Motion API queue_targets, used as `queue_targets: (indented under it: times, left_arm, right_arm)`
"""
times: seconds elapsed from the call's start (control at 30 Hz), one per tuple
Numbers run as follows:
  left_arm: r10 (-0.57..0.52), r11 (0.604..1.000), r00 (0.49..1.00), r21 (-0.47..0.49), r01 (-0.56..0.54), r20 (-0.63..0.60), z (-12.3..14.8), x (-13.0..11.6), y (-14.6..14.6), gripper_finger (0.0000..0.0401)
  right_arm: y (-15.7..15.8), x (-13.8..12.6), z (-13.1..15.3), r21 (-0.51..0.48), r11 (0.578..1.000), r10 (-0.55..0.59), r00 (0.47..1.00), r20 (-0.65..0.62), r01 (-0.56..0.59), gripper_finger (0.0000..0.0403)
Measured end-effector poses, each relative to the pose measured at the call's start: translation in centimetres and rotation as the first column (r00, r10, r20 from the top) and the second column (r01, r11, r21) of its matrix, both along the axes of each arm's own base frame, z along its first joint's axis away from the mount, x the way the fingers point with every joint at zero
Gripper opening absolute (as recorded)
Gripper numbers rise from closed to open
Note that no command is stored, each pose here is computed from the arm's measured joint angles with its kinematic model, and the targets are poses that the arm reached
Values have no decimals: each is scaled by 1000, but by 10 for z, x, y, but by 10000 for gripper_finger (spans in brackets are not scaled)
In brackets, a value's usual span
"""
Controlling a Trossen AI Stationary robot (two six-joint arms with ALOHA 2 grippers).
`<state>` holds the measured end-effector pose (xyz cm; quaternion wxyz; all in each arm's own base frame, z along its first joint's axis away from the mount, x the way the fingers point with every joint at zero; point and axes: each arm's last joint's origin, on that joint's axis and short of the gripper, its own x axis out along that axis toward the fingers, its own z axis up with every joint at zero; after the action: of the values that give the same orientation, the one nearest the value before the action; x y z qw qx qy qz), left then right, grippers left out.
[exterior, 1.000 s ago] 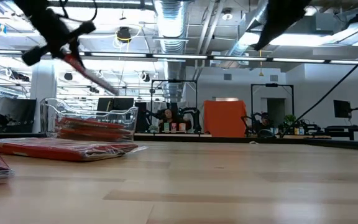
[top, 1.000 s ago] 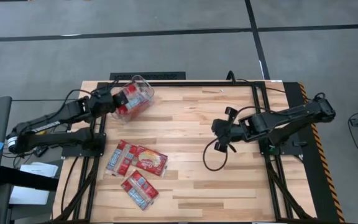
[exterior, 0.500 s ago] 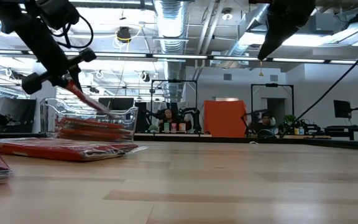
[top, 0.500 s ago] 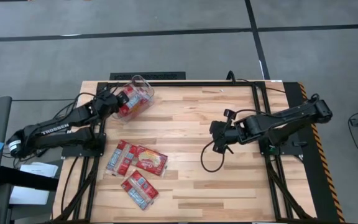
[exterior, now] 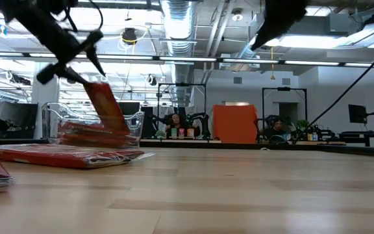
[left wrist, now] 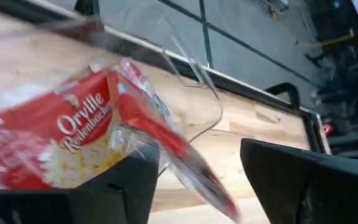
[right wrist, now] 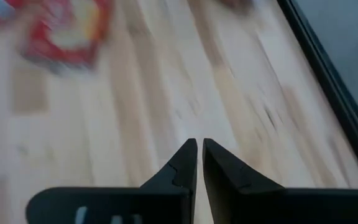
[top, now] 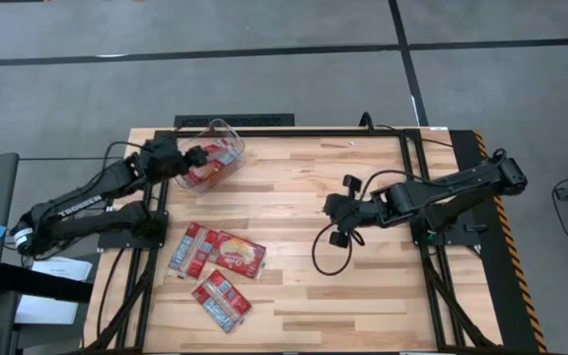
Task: Sort popcorn bags into baskets
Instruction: Put the red popcorn bag into the transparent bin
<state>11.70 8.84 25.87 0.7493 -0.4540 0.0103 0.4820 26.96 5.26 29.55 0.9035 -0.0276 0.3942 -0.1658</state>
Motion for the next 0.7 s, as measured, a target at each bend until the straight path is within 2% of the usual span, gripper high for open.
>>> queue_targets:
  times: [0.1, 0.3, 0.4, 0.53, 0.7]
  left_arm:
    - [9, 1000, 997, 9, -8, -81, 17, -11, -3, 223]
    - [-4, 1000, 994, 13, 6, -111, 50, -26, -13, 224]
    - [-74, 997, 995, 3, 74, -68, 61, -26, -17, 224]
    - [-224, 975, 974, -18, 223, -43, 65, -21, -24, 224]
    - [-340, 939, 939, -59, 337, -51, 62, -17, -34, 224]
  right_arm:
    - [3, 12, 4, 12, 999, 38, 994, 100, -39, 52]
    - [16, 48, -4, 68, 980, 163, 954, 253, -185, 52]
    - [26, 75, -27, 125, 942, 266, 919, 291, -312, 52]
    - [43, 109, -63, 174, 890, 339, 866, 369, -422, 45]
    - [55, 152, -95, 177, 884, 346, 859, 377, -433, 23]
